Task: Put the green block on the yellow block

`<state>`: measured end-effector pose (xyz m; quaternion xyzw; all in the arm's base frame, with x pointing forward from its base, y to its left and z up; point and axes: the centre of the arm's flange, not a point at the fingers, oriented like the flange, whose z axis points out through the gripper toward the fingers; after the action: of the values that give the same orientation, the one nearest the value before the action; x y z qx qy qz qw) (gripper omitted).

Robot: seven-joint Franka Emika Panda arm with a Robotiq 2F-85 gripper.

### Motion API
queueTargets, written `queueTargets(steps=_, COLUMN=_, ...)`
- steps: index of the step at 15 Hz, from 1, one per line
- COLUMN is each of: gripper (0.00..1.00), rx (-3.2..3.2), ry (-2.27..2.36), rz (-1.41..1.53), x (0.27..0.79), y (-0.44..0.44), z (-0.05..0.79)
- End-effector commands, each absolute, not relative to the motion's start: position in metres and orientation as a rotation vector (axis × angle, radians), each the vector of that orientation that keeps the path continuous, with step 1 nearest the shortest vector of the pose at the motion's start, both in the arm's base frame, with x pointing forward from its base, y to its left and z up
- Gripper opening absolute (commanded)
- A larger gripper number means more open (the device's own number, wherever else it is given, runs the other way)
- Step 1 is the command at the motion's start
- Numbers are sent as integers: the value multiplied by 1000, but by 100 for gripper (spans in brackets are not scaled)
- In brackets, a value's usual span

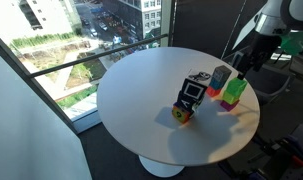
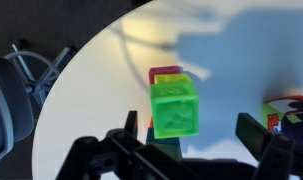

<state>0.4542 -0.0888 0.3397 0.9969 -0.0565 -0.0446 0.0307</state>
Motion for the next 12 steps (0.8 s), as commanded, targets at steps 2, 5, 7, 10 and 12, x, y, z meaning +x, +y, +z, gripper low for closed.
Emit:
queueTargets(steps=2, gripper=100, rx=3053, ry=-122, rz=-184, x=442, y=-91, z=375)
queueTargets(steps=5, gripper=100, rx=3039, ry=-117, rz=-212, x=434, y=-90, z=389)
queueTargets(steps=7, gripper=100, rx=3032, ry=-122, rz=-229, x=428, y=-90, z=399)
queueTargets(steps=10, gripper=100, rx=3021, ry=-133, rz=-235, x=419, y=-91, z=414)
queueTargets(steps=12, gripper=100, rx=3021, ry=-142, rz=-233, x=414, y=-92, z=423)
